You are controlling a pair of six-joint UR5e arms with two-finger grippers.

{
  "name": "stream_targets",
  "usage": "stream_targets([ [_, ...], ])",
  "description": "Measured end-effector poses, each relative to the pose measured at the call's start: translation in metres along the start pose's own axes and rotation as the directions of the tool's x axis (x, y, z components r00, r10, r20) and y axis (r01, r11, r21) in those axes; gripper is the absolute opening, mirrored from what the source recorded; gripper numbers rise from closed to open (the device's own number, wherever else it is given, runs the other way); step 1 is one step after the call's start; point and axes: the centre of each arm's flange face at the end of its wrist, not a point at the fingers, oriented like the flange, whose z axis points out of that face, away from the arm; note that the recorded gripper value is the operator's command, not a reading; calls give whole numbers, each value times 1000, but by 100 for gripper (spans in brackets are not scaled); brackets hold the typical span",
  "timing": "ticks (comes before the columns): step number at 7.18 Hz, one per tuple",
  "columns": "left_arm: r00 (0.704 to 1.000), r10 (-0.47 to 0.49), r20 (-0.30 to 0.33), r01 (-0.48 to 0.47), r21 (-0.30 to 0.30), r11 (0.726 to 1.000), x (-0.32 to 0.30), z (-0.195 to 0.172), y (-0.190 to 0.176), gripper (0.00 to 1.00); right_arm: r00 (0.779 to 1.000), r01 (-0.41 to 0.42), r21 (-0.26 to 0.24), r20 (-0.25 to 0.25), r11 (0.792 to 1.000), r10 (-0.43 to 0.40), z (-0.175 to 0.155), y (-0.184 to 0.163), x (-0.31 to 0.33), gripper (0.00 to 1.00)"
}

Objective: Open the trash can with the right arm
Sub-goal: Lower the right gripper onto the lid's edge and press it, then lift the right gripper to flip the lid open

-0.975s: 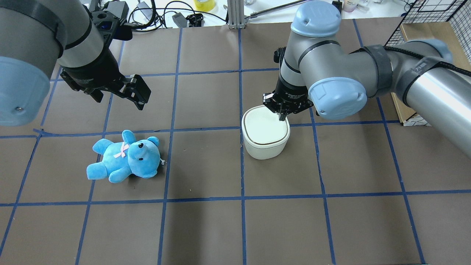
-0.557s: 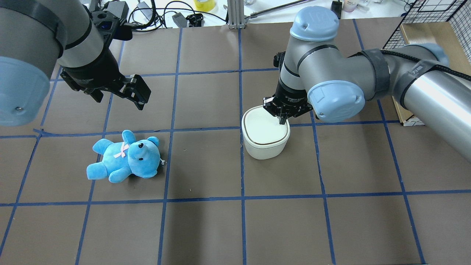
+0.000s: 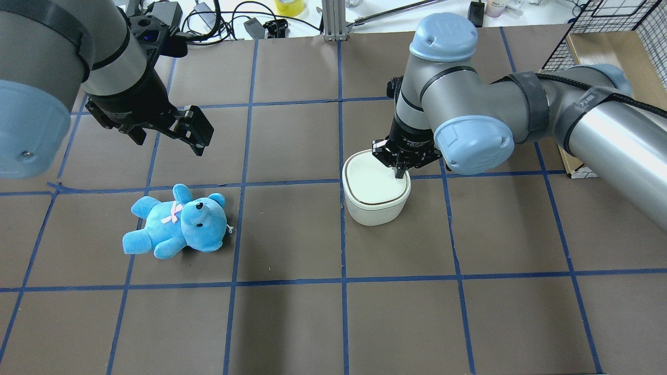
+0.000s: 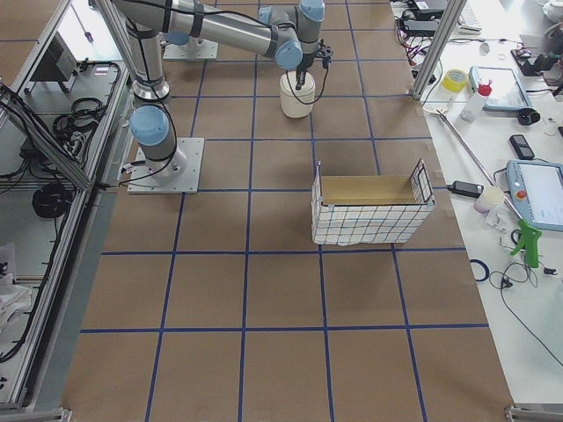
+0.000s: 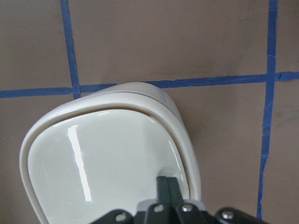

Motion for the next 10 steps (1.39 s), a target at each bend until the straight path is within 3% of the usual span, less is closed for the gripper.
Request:
stream_targets([
  [5,1000,0,0,0,0,1000,0,0,0,100,1000,-11,6,-2,1000,11,-3,-3,-1,3],
  [6,1000,0,0,0,0,1000,0,0,0,100,1000,-14,19,0,1000,14,-11,-3,-1,15],
  [7,1000,0,0,0,0,1000,0,0,0,100,1000,-20,37,5,999,20,-23,-4,-2,36],
  [9,1000,0,0,0,0,1000,0,0,0,100,1000,-29,74,13,997,28,-60,-7,-5,100],
  [10,1000,0,0,0,0,1000,0,0,0,100,999,-31,100,13,995,30,-81,-8,-3,100],
])
